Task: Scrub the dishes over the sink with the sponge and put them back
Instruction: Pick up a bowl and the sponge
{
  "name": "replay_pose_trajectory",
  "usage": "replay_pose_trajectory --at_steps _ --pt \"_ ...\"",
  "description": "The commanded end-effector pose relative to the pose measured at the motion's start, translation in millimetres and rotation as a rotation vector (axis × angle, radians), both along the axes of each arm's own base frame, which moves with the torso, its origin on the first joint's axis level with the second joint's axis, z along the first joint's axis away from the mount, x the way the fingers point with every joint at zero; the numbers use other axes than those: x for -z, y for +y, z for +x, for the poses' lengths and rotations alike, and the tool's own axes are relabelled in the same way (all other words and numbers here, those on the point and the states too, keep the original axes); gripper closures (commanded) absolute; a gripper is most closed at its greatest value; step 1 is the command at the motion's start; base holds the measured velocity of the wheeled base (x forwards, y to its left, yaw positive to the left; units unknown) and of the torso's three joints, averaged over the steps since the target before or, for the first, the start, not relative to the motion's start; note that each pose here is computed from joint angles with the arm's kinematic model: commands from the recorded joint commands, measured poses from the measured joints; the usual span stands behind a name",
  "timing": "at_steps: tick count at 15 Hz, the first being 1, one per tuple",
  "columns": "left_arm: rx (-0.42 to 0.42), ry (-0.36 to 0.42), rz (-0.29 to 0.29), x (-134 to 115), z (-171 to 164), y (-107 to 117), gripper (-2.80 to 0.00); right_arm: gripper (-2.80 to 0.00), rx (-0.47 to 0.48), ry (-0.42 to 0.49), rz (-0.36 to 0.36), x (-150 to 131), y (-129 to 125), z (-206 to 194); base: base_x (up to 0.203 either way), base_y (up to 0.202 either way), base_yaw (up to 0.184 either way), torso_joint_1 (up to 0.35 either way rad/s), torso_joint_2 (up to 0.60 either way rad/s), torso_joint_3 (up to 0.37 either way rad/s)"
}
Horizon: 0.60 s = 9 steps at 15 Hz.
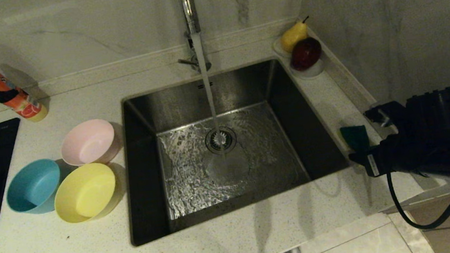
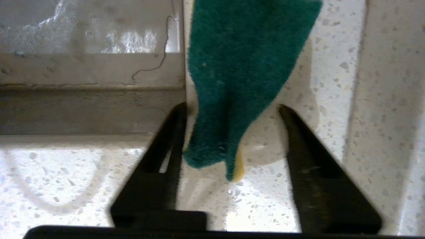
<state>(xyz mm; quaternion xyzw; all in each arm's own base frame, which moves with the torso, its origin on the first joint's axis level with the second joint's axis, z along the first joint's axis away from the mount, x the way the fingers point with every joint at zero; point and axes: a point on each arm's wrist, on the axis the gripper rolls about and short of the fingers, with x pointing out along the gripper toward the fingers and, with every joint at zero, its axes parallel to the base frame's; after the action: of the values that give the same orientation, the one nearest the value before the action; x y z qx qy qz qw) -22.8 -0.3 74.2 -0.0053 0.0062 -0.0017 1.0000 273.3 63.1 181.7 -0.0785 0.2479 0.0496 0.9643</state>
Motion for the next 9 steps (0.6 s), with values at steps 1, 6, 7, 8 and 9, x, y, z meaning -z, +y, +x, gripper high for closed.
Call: replay_pose_trajectory --at_steps 1,6,7,8,9 --pt "0.0 0.003 0.0 0.4 0.2 0.0 0.0 0.0 0.002 -0.003 -0.001 -0.6 -0.3 0.1 0.0 0.0 0.0 0.0 0.0 0.0" --pt "0.0 0.003 0.0 0.4 0.2 0.0 0.0 0.0 0.004 0.012 -0.001 3.5 -0.4 1.5 0.0 0.0 0.0 0.0 0.0 0.0" --pt "0.0 0.003 0.0 0.4 0.2 0.0 0.0 0.0 0.004 0.005 -0.001 1.1 -0.7 0.7 0.0 0.0 0.0 0.0 0.0 0.0" --pt "0.0 0.003 0.0 0.4 0.2 0.0 0.0 0.0 0.005 -0.006 0.002 -2.2 -1.1 -1.1 0.0 0.0 0.0 0.0 0.0 0.0" --pt "0.0 0.003 0.0 0.4 0.2 0.0 0.0 0.0 0.005 -0.019 0.005 -6.4 -1.7 -3.7 0.0 0.0 0.0 0.0 0.0 0.0"
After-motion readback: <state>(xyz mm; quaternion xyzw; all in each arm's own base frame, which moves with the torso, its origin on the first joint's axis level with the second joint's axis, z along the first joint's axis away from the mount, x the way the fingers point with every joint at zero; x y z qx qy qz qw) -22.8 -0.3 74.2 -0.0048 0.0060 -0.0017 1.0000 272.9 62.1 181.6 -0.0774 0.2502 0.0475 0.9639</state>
